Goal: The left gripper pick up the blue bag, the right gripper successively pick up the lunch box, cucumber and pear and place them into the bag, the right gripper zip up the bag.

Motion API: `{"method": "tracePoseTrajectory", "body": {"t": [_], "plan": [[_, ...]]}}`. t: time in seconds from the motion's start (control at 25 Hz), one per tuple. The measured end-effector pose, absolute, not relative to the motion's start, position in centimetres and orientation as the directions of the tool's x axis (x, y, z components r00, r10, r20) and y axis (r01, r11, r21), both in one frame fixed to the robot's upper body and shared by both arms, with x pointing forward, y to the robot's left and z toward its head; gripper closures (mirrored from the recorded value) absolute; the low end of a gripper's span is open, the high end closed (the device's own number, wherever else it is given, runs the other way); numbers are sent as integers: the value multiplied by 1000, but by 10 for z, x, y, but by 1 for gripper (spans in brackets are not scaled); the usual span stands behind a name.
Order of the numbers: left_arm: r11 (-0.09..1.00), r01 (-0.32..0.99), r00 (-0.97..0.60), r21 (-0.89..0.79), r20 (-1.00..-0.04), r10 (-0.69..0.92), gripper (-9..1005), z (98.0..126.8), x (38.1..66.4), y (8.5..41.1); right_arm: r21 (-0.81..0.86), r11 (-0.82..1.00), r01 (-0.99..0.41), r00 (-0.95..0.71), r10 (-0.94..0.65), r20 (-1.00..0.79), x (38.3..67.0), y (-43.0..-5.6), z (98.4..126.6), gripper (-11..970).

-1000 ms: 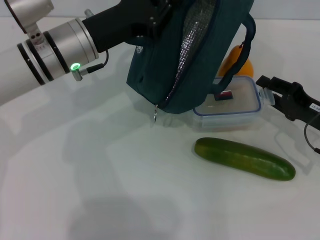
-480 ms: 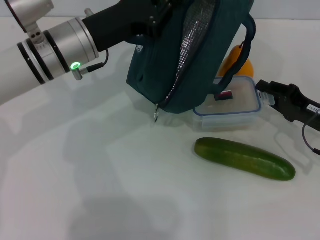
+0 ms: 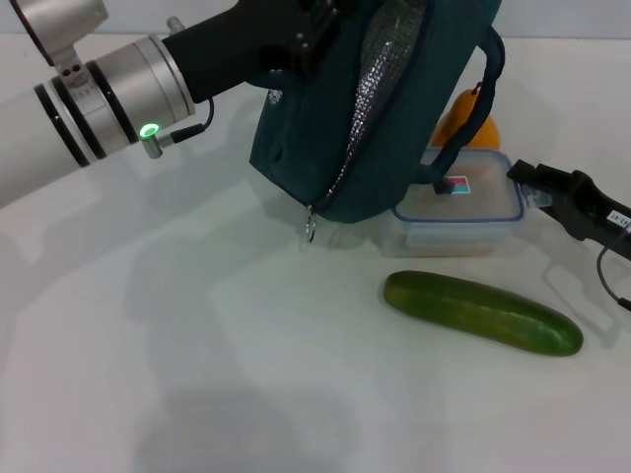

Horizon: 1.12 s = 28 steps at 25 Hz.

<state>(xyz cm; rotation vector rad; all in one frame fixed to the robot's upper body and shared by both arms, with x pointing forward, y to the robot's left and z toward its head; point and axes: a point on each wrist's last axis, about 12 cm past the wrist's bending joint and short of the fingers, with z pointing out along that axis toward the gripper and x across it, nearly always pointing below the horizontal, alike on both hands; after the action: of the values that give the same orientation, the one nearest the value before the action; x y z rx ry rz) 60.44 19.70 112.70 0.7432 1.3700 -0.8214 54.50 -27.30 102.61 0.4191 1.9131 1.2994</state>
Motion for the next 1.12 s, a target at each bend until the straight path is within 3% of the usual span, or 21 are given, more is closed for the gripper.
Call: {"method": "tracePoseTrajectory", "body": {"t": [0.36, 0.68, 1.12], "plan": [[537, 843, 19, -19, -998, -65, 950, 1126, 605, 197, 886, 429, -175, -618, 653, -438, 545, -278, 1029, 839], [536, 844, 19, -19, -998, -66, 951, 1126, 605, 196, 877, 448, -173, -584, 670, -458, 543, -292, 1031, 859], [540, 841, 11, -28, -998, -68, 951, 1126, 606, 195, 865, 491, -103, -433, 761, -483, 528, -351, 1034, 865]]}}
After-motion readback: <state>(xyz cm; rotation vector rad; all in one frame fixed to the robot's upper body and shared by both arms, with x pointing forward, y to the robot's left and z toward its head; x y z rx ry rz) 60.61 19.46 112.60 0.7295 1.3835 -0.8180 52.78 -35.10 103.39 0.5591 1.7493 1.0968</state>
